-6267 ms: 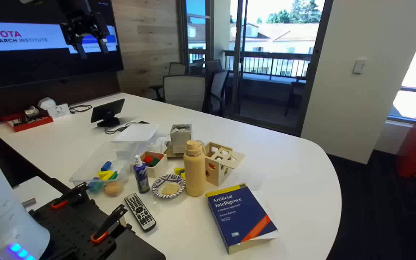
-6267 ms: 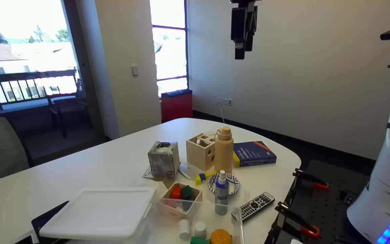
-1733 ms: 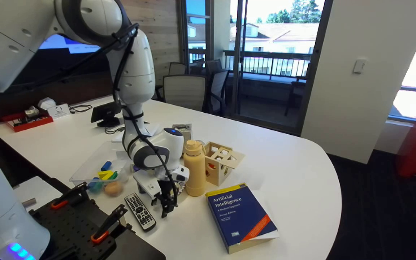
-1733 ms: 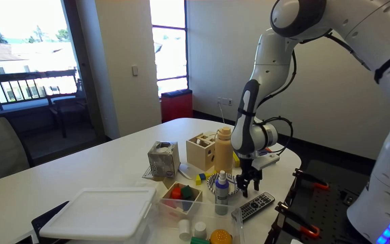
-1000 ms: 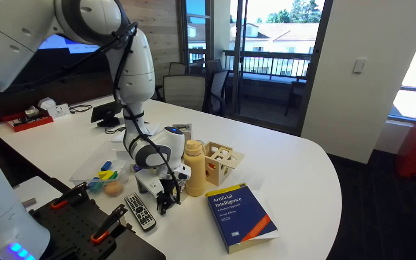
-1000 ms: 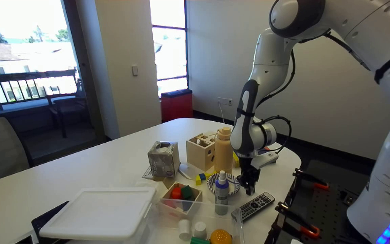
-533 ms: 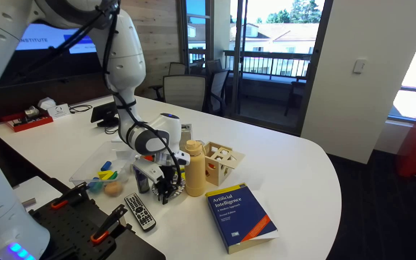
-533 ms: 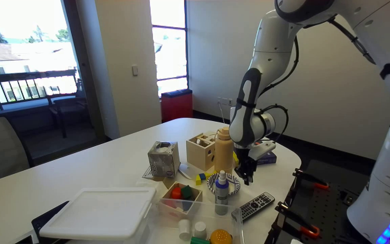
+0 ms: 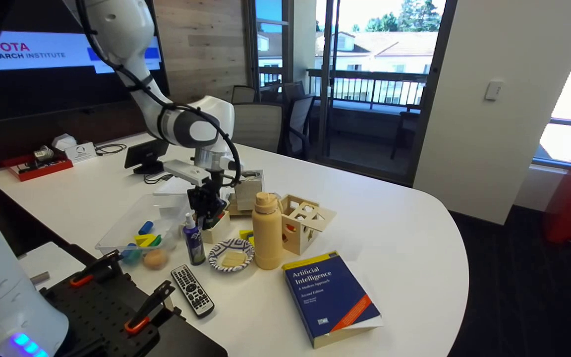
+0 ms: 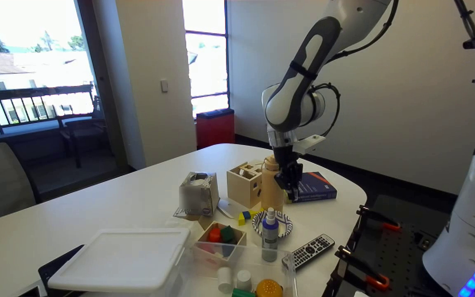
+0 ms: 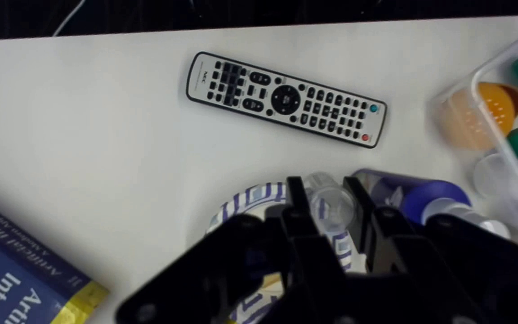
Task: Put the yellow blocks inside the box
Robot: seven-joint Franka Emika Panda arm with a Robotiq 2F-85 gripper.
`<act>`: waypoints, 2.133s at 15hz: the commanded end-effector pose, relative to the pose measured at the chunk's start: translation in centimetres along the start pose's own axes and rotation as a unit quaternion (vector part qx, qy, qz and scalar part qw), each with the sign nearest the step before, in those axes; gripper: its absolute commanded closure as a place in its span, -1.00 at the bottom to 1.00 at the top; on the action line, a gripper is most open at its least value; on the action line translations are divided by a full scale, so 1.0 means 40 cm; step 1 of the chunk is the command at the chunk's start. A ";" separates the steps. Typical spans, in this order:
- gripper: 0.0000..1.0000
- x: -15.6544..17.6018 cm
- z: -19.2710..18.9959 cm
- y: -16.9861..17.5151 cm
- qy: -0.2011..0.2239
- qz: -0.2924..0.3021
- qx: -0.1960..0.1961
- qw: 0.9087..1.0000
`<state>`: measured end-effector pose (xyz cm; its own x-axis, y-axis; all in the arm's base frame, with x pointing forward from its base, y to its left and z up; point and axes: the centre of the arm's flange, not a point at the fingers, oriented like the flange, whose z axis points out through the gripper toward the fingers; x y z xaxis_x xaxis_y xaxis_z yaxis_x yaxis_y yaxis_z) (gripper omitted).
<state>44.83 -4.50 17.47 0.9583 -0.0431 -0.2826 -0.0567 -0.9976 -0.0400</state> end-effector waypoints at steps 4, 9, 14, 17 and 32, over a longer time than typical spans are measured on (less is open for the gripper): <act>0.87 -0.029 -0.084 -0.166 -0.043 -0.070 0.007 0.997; 0.87 -0.028 -0.056 -0.218 -0.015 -0.092 0.005 0.996; 0.87 -0.009 -0.035 -0.232 0.011 -0.100 0.002 0.995; 0.87 0.003 -0.022 -0.237 0.019 -0.107 0.002 0.994; 0.87 0.013 -0.013 -0.244 0.033 -0.113 -0.010 0.993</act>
<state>46.11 5.20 17.46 0.9600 0.1653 -0.2261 0.1502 -0.9852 -0.0827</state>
